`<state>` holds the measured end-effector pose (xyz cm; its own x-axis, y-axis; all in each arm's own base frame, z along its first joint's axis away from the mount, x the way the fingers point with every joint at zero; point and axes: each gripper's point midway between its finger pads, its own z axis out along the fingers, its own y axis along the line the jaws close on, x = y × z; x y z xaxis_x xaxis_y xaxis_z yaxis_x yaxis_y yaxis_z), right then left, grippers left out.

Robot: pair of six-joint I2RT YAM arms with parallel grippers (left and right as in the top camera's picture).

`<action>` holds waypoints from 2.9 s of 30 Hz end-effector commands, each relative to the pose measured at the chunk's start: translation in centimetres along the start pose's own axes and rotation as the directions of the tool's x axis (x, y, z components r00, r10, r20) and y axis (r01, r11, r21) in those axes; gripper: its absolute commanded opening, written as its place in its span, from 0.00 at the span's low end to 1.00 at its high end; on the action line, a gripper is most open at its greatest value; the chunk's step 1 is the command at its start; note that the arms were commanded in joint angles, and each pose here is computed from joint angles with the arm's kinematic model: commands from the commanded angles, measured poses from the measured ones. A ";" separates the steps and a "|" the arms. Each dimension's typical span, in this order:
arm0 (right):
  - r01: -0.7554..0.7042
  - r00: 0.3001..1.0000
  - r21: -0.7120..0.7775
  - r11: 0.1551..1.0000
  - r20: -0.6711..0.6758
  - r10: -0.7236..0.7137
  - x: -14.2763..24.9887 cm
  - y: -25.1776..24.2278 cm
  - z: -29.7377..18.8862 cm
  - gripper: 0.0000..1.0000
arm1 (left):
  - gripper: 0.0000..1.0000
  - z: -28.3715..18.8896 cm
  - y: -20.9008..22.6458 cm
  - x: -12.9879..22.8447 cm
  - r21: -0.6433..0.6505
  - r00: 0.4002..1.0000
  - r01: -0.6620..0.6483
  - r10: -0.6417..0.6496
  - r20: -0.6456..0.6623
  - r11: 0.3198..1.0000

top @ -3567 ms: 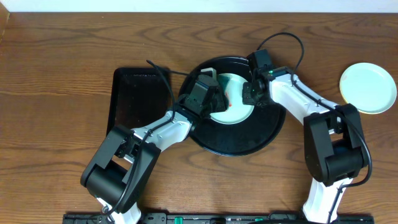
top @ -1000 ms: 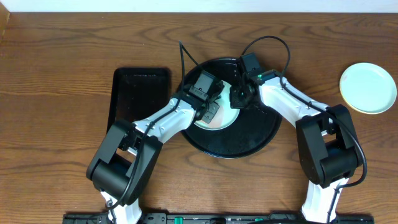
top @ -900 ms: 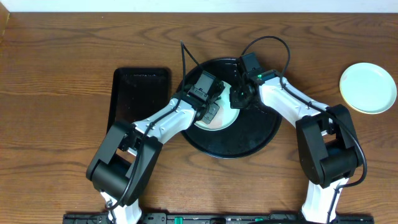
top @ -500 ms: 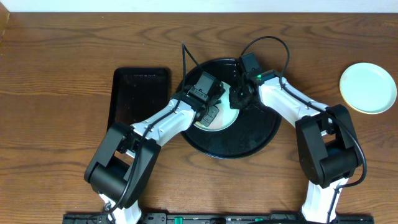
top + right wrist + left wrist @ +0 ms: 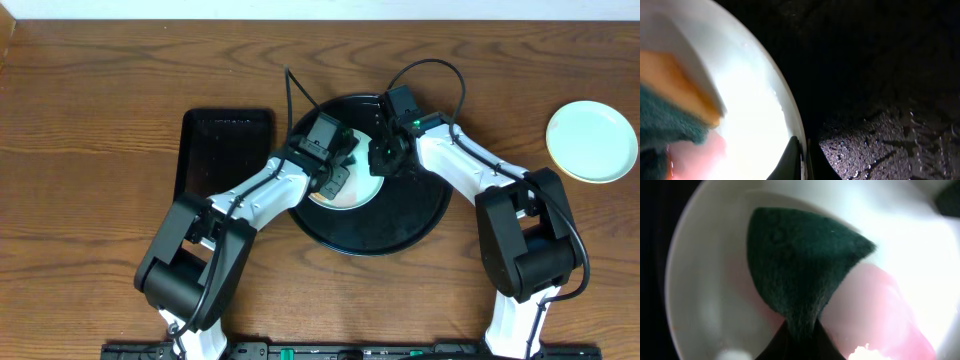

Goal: Clean dirty plates on tray and stack at the side
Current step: 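Continue scrubbing the plate surface with the sponge in the left gripper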

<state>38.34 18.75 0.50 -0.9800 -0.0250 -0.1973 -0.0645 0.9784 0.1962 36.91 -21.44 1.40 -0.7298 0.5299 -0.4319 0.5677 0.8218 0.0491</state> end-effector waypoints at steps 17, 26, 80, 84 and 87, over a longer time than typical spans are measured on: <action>0.029 0.997 0.031 0.999 -0.077 -0.027 2.3 -0.2 2.1 0.01 | 0.07 0.2 0.7 0.8 0.072 0.990 0.140 -0.139 -0.009 0.988; 0.029 0.997 0.031 0.999 -0.077 -0.027 2.3 -0.2 2.1 0.01 | 0.07 0.0 -3.5 0.7 0.163 0.998 0.067 -0.065 -0.016 0.984; 0.029 0.997 0.031 0.999 -0.074 -0.027 2.3 -0.2 2.1 0.01 | 0.08 -0.5 -4.2 1.2 0.194 0.999 0.039 -0.033 -0.033 0.980; 0.029 0.997 0.031 0.999 -0.075 -0.027 2.3 -0.2 2.1 0.01 | 0.08 -0.3 -3.2 1.2 0.125 0.999 0.033 -0.029 -0.035 0.992; 0.029 0.997 0.031 0.999 -0.075 -0.027 2.3 -0.2 2.1 0.01 | 0.08 -0.2 -1.1 1.3 0.032 0.998 0.043 -0.042 -0.037 0.999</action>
<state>38.41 18.86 0.50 -0.9794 -0.0256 -0.2002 -0.0665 0.9775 0.2000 34.91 -23.39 1.70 -0.7606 0.4901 -0.4258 0.5705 0.8175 -0.0783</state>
